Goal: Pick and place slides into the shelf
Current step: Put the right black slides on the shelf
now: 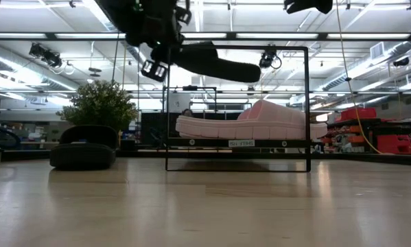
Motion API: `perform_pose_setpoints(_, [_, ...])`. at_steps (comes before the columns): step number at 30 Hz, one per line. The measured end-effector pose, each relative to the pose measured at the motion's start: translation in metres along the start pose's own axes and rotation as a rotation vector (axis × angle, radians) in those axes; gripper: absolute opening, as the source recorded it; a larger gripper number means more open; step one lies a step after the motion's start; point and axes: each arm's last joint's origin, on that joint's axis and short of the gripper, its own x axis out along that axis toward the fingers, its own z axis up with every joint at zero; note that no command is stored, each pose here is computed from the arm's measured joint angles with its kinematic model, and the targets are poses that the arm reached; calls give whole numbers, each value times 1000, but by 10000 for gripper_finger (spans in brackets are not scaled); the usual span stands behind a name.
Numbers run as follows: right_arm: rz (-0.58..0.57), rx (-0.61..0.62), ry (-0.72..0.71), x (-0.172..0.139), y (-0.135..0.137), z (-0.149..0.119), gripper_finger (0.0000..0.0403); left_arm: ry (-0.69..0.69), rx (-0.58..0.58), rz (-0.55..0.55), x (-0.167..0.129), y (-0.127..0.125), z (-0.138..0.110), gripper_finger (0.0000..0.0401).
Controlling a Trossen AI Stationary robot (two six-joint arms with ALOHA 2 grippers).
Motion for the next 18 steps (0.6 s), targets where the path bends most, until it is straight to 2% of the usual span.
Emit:
perform_pose_setpoints(6, [23, -2, 2, 0, 1, 0, 160, -70, -86, 18, 25, 0, -20, 56])
perform_pose_setpoints(10, [23, -1, 1, 0, 1, 0, 160, -95, -87, 24, 35, 1, -28, 56])
perform_pose_setpoints(14, [22, 27, 5, 2, 1, 0, 160, -95, -50, 26, 36, 12, -40, 56])
perform_pose_setpoints(18, [21, 36, 9, 3, 1, 0, 160, -96, -140, 22, 36, 32, -53, 56])
